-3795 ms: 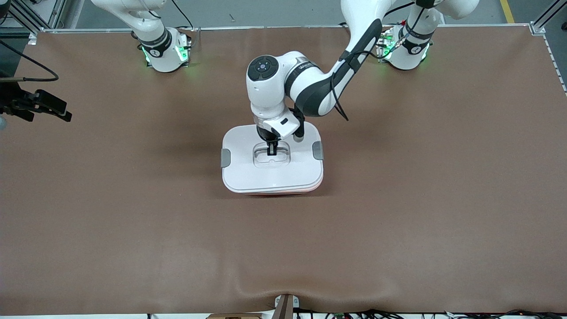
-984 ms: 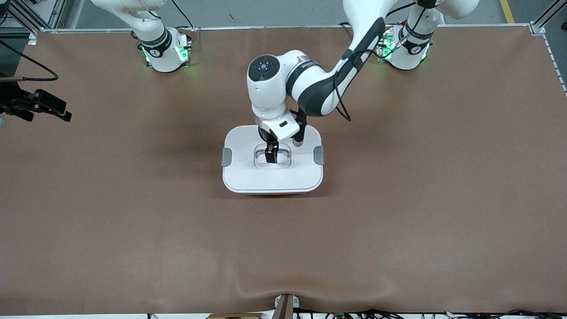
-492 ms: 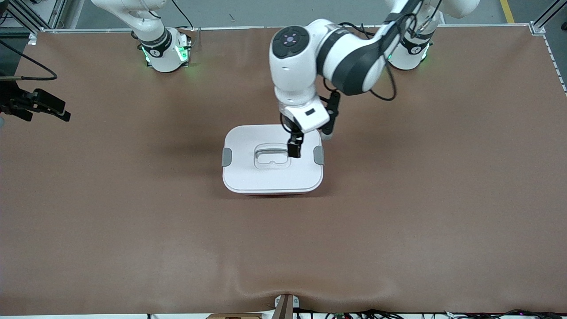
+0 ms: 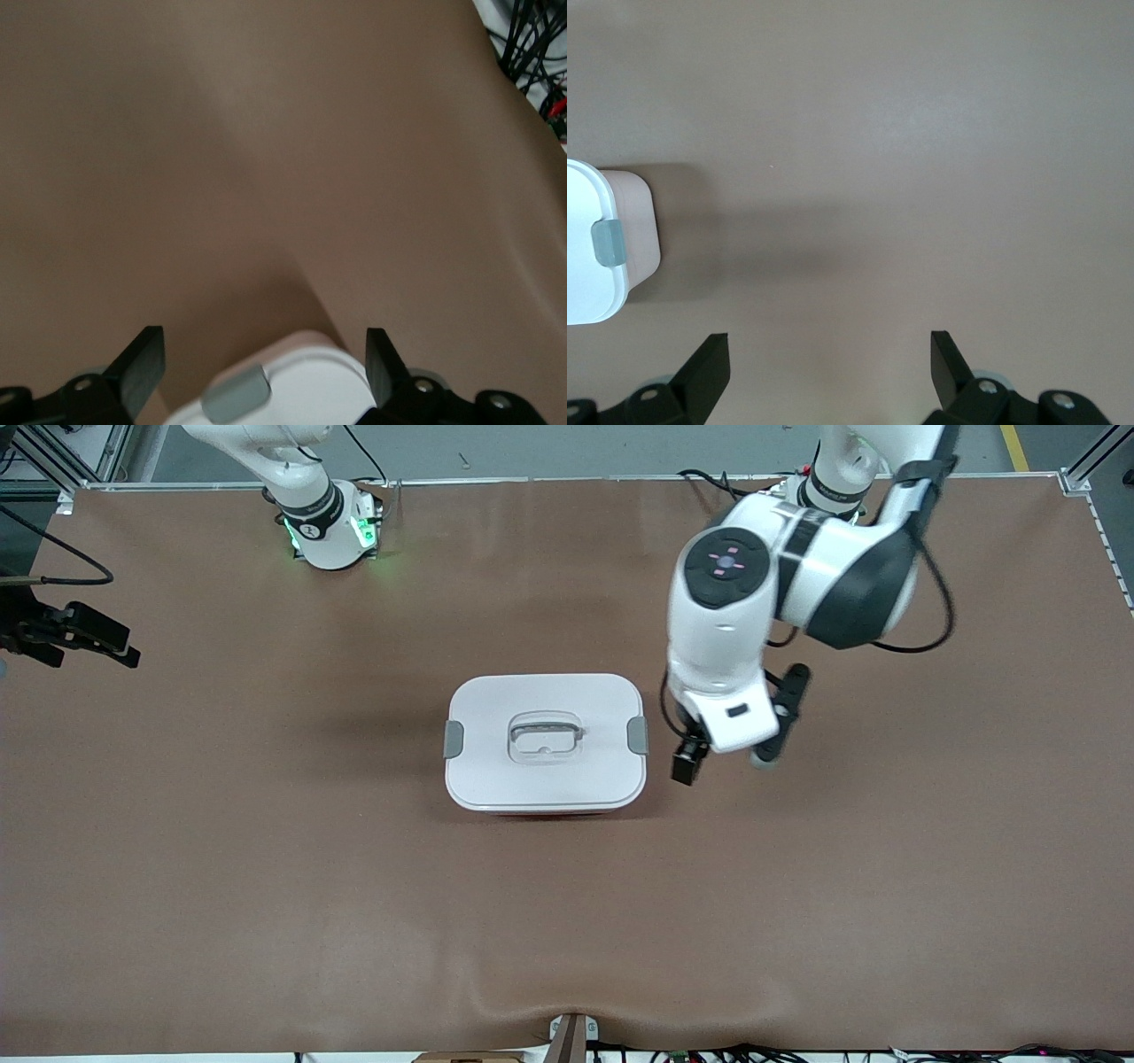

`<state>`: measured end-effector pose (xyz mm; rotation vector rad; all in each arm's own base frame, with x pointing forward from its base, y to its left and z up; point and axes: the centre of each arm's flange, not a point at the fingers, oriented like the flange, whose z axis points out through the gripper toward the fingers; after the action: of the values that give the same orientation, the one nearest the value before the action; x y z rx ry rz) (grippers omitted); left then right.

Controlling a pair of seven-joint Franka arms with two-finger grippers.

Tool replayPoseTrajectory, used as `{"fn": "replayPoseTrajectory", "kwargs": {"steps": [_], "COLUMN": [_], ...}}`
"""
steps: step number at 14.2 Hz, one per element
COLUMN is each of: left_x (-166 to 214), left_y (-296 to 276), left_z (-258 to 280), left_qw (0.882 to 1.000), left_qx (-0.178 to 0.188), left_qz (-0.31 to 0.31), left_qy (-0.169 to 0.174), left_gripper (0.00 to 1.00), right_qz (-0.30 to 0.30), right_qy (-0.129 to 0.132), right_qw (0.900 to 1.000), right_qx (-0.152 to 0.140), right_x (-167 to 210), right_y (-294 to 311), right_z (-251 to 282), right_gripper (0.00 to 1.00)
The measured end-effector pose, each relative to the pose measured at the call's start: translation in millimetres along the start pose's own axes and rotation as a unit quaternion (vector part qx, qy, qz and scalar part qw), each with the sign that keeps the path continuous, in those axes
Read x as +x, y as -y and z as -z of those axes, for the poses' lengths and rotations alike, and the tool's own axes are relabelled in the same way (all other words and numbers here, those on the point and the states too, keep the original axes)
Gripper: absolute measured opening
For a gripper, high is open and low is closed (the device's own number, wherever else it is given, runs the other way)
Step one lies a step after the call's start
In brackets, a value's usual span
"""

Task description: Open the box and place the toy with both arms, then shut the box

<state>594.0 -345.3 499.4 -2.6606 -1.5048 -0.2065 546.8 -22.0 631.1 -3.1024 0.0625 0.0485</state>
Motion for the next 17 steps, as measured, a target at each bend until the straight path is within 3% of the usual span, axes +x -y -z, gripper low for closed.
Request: {"fn": "replayPoseTrajectory", "kwargs": {"steps": [2,4,7,10,12,15,17], "left_x": [50.4,109.3,213.1,287.2,300.4,288.9,277.8], "left_y": [16.9,39.5,87.1,143.3,162.7,170.6,183.4], "left_z": [11.0,24.9,47.5,66.8,77.3,86.1,91.1], "left_qw": [0.996,0.985,0.966,0.942,0.93,0.904,0.892], "left_qx": [0.024,0.04,0.037,0.024,0.022,0.021,0.01], "left_qz": [-0.081,-0.166,-0.255,-0.328,-0.358,-0.42,-0.444], "left_qy": [0.002,0.01,0.029,0.065,0.074,0.08,0.082], "left_gripper": [1.0,1.0,1.0,1.0,1.0,1.0,1.0], "right_qz": [0.002,0.004,0.001,-0.001,-0.006,-0.02,-0.02], "right_qy": [0.002,0.002,0.001,-0.008,-0.008,-0.008,-0.008], "right_qw": [1.0,1.0,1.0,1.0,1.0,1.0,1.0], "right_qx": [0.0,0.0,0.0,0.0,0.0,0.001,0.001], "right_x": [-0.4,-0.6,-3.3,-5.5,-5.2,-5.4,-5.5], "right_y": [2.6,5.1,1.7,-1.1,-6.1,-22.0,-22.3], "right_z": [-0.3,0.0,4.7,13.3,13.2,13.4,13.2], "right_gripper": [1.0,1.0,1.0,1.0,1.0,1.0,1.0]}}
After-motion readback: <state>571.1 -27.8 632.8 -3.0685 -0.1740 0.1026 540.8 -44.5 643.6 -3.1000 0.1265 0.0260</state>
